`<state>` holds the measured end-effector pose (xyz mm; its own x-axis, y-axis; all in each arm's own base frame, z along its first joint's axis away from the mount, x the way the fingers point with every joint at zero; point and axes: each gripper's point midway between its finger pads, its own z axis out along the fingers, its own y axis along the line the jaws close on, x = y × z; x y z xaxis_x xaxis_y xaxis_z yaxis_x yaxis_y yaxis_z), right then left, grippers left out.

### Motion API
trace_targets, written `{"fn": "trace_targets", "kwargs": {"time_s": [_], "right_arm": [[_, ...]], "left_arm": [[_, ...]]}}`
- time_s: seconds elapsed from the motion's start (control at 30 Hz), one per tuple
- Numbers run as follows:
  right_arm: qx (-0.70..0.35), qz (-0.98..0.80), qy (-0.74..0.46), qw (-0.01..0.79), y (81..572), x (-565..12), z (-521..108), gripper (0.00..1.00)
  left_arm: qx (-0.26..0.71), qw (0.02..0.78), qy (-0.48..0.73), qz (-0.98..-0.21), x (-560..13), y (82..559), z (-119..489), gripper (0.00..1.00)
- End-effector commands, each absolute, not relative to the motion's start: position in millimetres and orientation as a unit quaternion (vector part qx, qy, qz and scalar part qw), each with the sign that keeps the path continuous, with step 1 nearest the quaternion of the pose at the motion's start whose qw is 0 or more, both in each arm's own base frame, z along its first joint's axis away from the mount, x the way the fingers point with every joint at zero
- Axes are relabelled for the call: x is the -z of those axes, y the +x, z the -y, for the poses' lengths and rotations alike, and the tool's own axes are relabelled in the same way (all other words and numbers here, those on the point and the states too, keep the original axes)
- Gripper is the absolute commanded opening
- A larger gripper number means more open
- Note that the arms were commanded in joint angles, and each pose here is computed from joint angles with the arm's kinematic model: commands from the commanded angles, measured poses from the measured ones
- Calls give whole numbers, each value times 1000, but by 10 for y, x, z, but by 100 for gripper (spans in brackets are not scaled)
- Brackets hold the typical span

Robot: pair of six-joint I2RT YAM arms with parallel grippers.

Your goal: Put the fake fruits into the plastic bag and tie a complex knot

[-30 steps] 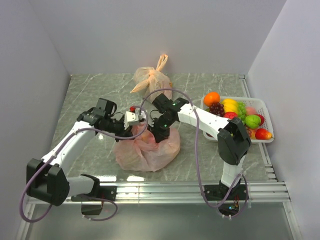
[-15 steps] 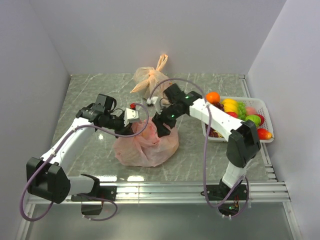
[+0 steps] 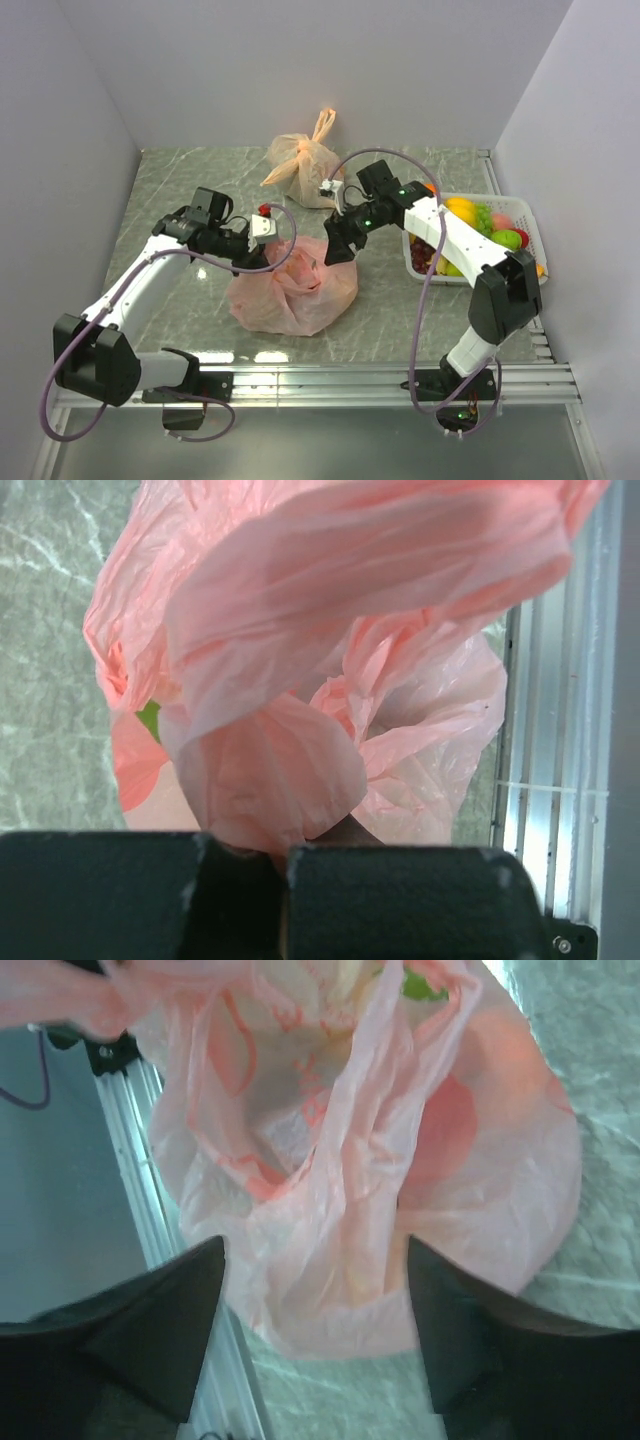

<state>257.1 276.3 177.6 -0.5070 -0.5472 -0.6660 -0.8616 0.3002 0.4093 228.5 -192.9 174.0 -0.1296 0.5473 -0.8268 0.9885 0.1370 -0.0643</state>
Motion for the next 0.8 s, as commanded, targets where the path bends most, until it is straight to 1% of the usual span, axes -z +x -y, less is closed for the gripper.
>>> {"fn": "trace_targets", "kwargs": {"time_s": [0.0,0.03,0.07,0.1,0.13,0.17,0.2,0.23,0.27,0.3,0.43,0.57,0.6,0.77], "right_arm": [[-418,-760,-443,225,2703,-1823,-3028,62],[-429,-756,-442,223,2702,-1835,-3075,46],[-437,-752,-440,221,2698,-1852,-3114,17],[-443,-748,-440,224,2704,-1871,-3144,4],[-455,-739,-441,227,2679,-1918,-3169,0],[-461,-742,-434,221,2631,-1883,-3152,0],[-469,-724,-442,247,2613,-2016,-3183,0],[-476,-715,-443,256,2580,-2070,-3185,0],[-485,-717,-436,247,2491,-2017,-3167,0],[-488,-699,-446,275,2464,-2148,-3189,0],[-477,-701,-440,296,2386,-2102,-3194,0],[-478,-708,-419,307,2399,-2096,-3233,0],[-478,-704,-417,319,2430,-2136,-3260,0],[-475,-718,-397,317,2488,-2096,-3291,0]], "left_arm": [[364,345,566,-654,-1872,2271,2045,1],[367,347,564,-653,-1887,2286,2062,0],[370,349,560,-654,-1905,2303,2076,0],[385,344,547,-659,-1926,2300,2109,0],[391,346,540,-661,-1960,2323,2133,0],[402,349,526,-663,-2005,2363,2172,1],[418,346,516,-662,-2029,2366,2217,1],[428,349,508,-662,-2073,2393,2250,1],[437,348,500,-662,-2092,2409,2277,1],[454,344,485,-664,-2117,2434,2328,0],[477,330,464,-669,-2103,2474,2402,0],[488,321,438,-683,-2057,2501,2486,1],[492,317,439,-682,-2034,2477,2521,1],[500,314,452,-668,-2049,2382,2583,1]]}}
